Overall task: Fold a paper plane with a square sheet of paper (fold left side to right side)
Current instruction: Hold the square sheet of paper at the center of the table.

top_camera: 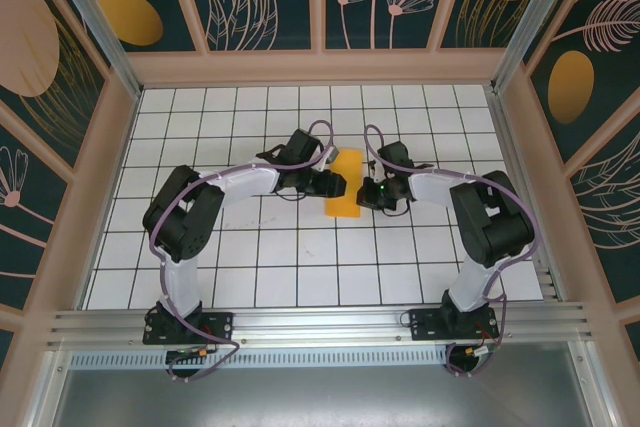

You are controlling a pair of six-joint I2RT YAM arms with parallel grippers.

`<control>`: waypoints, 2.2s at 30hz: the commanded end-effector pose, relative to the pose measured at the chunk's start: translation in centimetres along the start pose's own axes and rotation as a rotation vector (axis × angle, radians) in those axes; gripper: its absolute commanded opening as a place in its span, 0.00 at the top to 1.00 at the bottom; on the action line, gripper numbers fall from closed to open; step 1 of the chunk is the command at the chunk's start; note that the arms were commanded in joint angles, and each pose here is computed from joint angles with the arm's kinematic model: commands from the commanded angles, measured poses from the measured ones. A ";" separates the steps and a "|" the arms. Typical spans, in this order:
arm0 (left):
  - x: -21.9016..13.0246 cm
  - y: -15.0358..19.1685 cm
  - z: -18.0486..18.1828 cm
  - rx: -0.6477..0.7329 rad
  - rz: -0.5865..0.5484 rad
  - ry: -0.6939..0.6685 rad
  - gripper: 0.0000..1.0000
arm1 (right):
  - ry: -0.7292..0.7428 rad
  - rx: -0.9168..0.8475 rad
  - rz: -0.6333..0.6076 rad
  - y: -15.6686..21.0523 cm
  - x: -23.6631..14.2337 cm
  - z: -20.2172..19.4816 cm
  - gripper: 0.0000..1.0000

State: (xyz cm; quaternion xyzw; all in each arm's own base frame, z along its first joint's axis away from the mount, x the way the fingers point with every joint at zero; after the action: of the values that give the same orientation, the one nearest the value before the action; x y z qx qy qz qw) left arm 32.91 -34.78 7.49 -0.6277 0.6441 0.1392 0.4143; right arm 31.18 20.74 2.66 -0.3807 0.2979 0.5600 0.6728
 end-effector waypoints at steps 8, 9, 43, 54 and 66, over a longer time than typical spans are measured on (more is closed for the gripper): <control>-1.2 -0.9 -0.7 0.025 -0.020 -0.011 0.56 | 0.064 0.000 0.026 0.0 0.6 -1.4 0.96; -1.3 -1.0 -0.6 0.026 -0.022 -0.013 0.56 | 0.068 0.001 0.029 0.0 0.7 -1.6 0.96; 4.7 -3.2 5.6 -0.052 0.045 -0.062 0.58 | 0.135 0.005 0.075 1.3 1.1 -3.2 0.96; 5.2 -1.9 7.0 -0.076 0.061 -0.094 0.59 | 0.102 -0.017 0.054 0.1 0.0 -1.8 0.85; 5.3 -1.1 7.0 -0.097 0.061 -0.074 0.60 | -0.035 -0.064 -0.066 -1.8 -4.7 3.1 0.71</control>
State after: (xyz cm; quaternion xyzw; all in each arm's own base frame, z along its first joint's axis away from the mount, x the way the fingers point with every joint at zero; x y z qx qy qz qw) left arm 38.24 -35.44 3.16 -0.6334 0.6425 0.1536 0.4030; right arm 32.58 19.31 6.94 -0.4115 0.2835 0.5365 0.6801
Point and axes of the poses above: each hand's point on the last joint's axis, 136 mm out from that joint toward the fingers, its own x axis out along the fingers, its own z axis along the line the jaws close on, y = z × x, the point moved 1 cm from there along -x, back along the fingers
